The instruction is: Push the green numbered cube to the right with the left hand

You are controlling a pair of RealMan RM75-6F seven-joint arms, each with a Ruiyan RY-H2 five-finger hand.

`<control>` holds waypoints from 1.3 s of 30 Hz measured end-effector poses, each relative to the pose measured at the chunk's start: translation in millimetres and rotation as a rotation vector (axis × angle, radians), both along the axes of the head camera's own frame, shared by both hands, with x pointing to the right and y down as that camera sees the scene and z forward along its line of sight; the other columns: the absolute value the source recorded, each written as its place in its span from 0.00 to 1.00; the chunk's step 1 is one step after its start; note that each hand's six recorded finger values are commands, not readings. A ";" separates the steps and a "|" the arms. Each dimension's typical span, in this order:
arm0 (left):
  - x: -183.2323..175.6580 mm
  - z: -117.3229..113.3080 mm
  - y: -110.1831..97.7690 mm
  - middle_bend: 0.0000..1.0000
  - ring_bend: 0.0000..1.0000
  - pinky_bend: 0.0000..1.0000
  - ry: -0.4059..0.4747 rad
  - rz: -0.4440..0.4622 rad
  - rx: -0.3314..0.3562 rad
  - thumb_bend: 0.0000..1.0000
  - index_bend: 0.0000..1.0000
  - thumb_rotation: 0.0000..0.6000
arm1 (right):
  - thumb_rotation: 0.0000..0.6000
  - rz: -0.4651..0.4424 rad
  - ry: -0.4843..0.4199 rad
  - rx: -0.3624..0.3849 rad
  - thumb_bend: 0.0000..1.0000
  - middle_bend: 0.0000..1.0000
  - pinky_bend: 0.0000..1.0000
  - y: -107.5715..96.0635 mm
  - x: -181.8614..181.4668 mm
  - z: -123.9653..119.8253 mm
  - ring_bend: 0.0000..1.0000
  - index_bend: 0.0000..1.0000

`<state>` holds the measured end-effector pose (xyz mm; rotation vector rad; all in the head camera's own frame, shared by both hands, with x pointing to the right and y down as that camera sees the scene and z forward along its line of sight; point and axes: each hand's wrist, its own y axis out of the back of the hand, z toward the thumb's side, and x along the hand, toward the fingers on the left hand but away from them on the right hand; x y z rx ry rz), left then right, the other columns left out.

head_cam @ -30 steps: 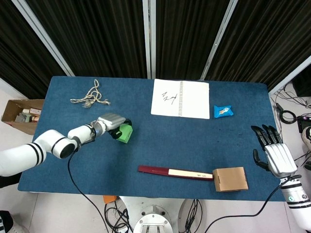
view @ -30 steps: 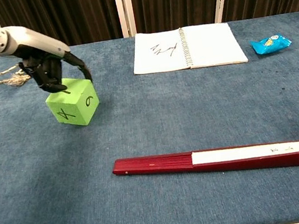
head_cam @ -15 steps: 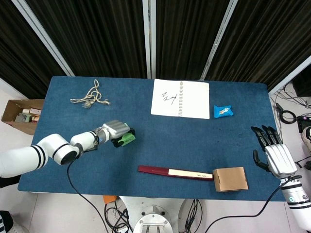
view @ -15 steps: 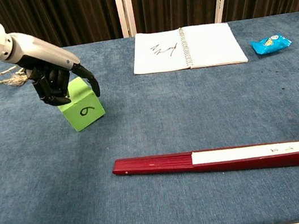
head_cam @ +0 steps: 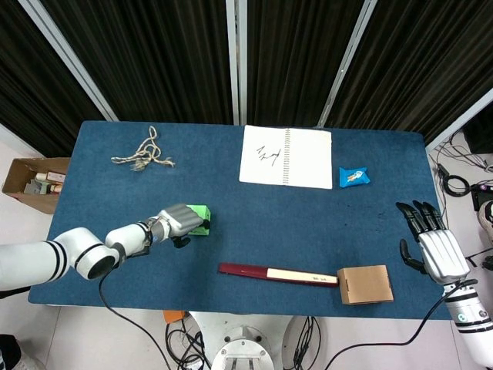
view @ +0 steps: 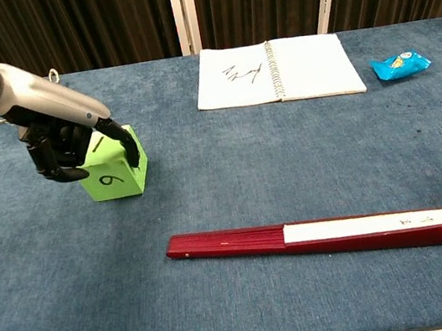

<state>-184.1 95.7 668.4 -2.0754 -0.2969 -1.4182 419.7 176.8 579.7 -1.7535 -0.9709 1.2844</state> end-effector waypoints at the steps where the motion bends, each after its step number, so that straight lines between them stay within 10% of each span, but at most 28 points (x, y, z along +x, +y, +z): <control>1: 0.1 -1.1 0.9 0.92 0.95 1.00 0.001 0.003 0.004 0.52 0.18 1.00 | 1.00 0.000 0.000 0.001 0.58 0.13 0.00 0.2 0.0 -0.3 0.00 0.00; 11: 5.4 -12.0 2.4 0.87 0.90 0.98 0.040 -0.028 0.048 0.48 0.17 1.00 | 1.00 0.005 -0.004 0.009 0.58 0.13 0.00 3.3 1.7 -3.8 0.00 0.00; 17: 0.2 -31.7 -15.8 0.63 0.62 0.70 0.171 -0.199 0.150 0.21 0.17 1.00 | 1.00 0.009 -0.009 0.005 0.55 0.13 0.00 5.5 3.9 -4.5 0.00 0.00; 26: -97.4 -58.7 -48.5 0.27 0.26 0.26 0.284 -0.586 0.513 0.04 0.17 1.00 | 1.00 0.019 -0.006 0.011 0.31 0.11 0.00 0.4 12.2 -6.2 0.00 0.00; 39: -259.5 -75.0 40.7 0.18 0.17 0.18 0.036 -0.820 0.829 0.03 0.17 1.00 | 1.00 0.016 0.126 0.121 0.30 0.00 0.00 -9.6 12.6 1.4 0.00 0.00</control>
